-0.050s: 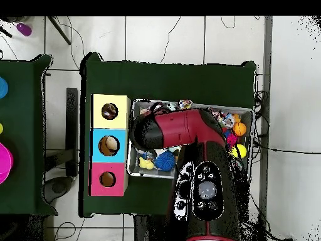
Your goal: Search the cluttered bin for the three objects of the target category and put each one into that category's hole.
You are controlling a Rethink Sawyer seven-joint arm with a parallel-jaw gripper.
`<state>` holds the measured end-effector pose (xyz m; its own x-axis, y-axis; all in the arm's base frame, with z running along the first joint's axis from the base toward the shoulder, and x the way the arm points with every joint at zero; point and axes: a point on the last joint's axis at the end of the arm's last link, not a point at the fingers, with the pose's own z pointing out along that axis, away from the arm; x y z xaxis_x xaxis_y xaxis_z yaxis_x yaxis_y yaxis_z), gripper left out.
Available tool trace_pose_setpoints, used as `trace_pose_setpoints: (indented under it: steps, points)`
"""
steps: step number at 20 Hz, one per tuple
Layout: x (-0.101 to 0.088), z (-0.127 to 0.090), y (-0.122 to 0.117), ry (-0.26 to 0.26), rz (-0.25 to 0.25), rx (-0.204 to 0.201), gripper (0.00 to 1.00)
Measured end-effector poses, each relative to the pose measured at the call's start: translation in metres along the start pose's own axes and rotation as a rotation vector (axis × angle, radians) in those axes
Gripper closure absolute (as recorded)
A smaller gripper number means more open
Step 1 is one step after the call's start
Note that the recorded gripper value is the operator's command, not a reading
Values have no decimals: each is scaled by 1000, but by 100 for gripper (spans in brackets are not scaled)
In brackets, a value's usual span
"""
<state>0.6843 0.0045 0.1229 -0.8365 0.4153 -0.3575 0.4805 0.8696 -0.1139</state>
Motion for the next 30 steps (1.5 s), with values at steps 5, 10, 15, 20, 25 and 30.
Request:
trace_pose_setpoints:
  steps: [5, 10, 15, 20, 25, 30]
  points:
    - [2, 5, 3, -27, -5, -25, 0]
    - [-1, 12, 8, -88, -25, -70, 0]
    - [-3, 28, 0, -113, -19, -95, 0]
    - [-5, 48, -20, -135, -26, -99, 0]
    - [-2, 59, -30, -146, -53, -98, 0]
    - [4, 67, -34, -162, -96, -99, 0]
